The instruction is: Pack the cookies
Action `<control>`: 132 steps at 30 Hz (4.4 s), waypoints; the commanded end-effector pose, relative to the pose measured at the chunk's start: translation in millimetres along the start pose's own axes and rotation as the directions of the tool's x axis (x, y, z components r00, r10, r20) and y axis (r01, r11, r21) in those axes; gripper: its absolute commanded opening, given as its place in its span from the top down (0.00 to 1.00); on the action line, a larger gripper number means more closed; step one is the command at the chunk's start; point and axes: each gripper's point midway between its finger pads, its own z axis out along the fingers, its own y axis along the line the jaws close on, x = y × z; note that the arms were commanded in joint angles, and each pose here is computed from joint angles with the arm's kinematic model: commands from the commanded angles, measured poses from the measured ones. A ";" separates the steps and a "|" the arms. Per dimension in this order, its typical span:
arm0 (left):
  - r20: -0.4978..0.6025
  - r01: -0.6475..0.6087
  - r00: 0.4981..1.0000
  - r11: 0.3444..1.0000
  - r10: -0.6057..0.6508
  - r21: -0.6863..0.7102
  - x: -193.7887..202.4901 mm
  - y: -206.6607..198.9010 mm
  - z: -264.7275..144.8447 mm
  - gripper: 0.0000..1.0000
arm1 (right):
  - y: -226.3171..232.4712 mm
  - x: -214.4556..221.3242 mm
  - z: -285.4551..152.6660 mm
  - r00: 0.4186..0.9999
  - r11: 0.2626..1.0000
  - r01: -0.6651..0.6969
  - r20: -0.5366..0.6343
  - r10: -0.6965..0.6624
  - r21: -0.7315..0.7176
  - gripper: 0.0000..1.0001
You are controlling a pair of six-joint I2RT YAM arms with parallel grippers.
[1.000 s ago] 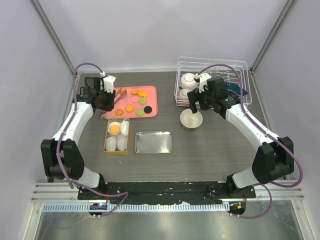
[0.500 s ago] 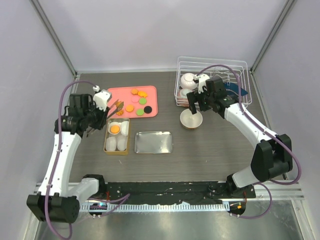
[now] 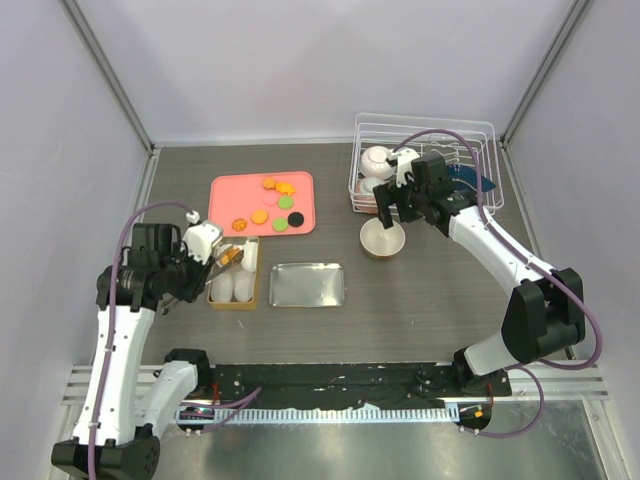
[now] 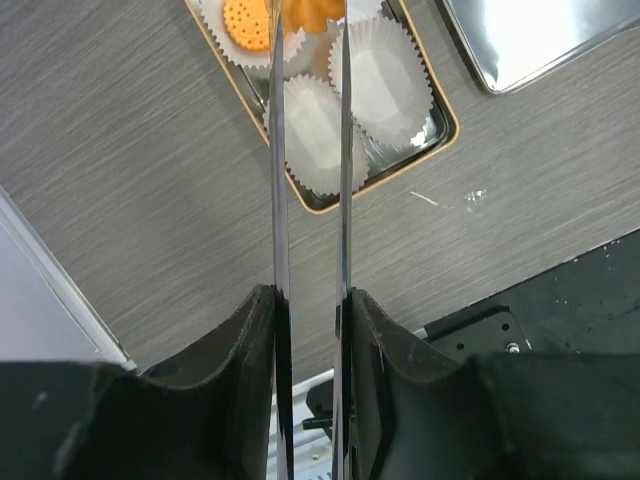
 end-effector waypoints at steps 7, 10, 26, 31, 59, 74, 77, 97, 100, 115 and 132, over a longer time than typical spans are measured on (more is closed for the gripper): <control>-0.113 -0.018 0.994 1.000 0.016 -0.016 42.3 -9.5 -18.0 0.83 | 6.0 -31.2 -13.8 0.996 1.000 0.016 0.088 -0.014 -0.020 0.00; -0.131 -0.017 0.991 0.999 0.012 -0.038 49.7 -8.3 -20.5 0.83 | 7.4 -33.4 -15.2 0.995 1.000 0.017 0.094 -0.015 -0.023 0.00; -0.148 -0.009 0.989 0.997 -0.002 -0.071 64.0 -7.1 -14.4 0.83 | 8.8 -33.5 -16.2 0.995 0.999 0.019 0.094 -0.017 -0.025 0.00; -0.150 -0.006 0.989 0.998 -0.004 -0.062 63.1 -7.0 -8.2 0.82 | 8.5 -33.8 -16.7 0.995 1.000 0.019 0.096 -0.017 -0.024 0.00; -0.134 -0.001 0.991 0.998 -0.007 -0.059 58.5 -4.8 3.7 0.56 | 7.7 -32.3 -14.7 0.996 1.000 0.021 0.089 -0.019 -0.018 0.00; -0.036 0.006 0.999 0.992 -0.011 -0.125 35.1 5.6 -13.8 0.49 | 8.3 -31.2 -13.2 0.996 1.000 0.021 0.085 -0.019 -0.021 0.00; 0.024 0.018 1.000 0.987 -0.014 -0.157 18.0 12.4 -22.5 0.49 | 7.6 -31.9 -13.4 0.996 1.000 0.020 0.086 -0.018 -0.020 0.00; 0.332 0.132 0.935 0.991 -0.122 -0.008 -142.1 50.2 34.0 0.48 | 7.3 -24.3 -4.1 0.998 1.000 0.022 0.055 -0.020 -0.018 0.00; 0.327 0.140 0.935 0.990 -0.134 0.006 -159.6 60.6 56.0 0.48 | 6.8 -22.7 -2.2 0.999 1.000 0.023 0.049 -0.022 -0.015 0.00; 0.210 0.156 0.964 0.986 -0.165 0.061 -160.9 71.7 134.0 0.48 | 4.1 -19.7 1.4 0.999 1.000 0.029 0.035 -0.029 -0.003 0.00; 0.107 0.141 0.983 0.989 -0.146 0.055 -128.3 62.3 152.6 0.48 | 4.1 -20.7 0.2 0.999 1.000 0.029 0.038 -0.029 -0.002 0.00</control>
